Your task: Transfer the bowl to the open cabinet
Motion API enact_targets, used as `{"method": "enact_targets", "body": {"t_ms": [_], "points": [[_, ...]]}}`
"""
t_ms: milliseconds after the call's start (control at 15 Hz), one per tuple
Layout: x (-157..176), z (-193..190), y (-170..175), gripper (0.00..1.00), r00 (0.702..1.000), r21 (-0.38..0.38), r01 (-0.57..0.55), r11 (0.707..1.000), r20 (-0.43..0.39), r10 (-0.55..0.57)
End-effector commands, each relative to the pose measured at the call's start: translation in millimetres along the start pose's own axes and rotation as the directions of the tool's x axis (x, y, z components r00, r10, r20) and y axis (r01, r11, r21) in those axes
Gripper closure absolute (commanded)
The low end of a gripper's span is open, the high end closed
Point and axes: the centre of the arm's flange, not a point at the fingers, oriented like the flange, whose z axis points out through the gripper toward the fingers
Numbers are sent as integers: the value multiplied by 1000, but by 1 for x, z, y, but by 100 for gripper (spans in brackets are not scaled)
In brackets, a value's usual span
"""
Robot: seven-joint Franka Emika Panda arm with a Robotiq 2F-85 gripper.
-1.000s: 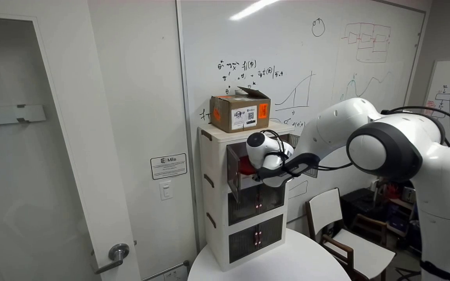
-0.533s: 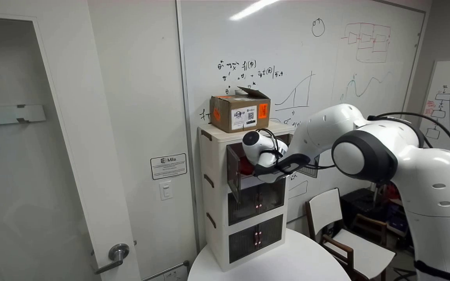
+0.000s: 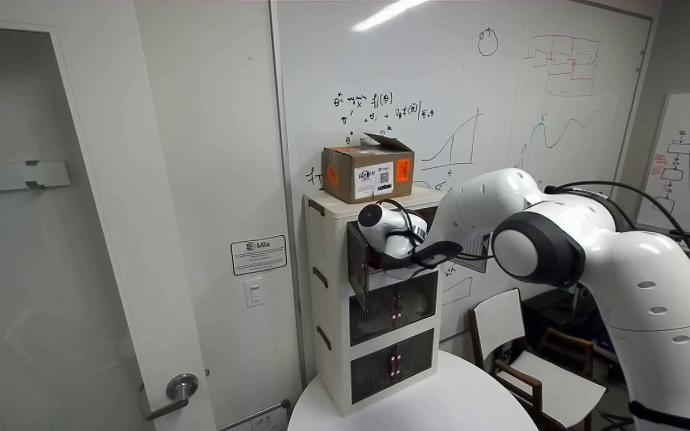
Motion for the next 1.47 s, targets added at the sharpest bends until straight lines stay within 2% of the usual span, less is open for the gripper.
{"method": "enact_targets", "body": {"t_ms": [0,533,667,1267,1333,1400], "points": [[27,10,-1,94,997,-26,73,997,-9,-73],[46,33,-1,94,989,-84,127,988,-68,-133],[52,43,0,94,988,-78,118,990,-85,-125],[76,71,46,94,989,18,-62,998,-135,64],[75,73,49,51,989,29,-81,996,-126,84],[73,76,49,49,988,36,-92,995,-120,95]]}}
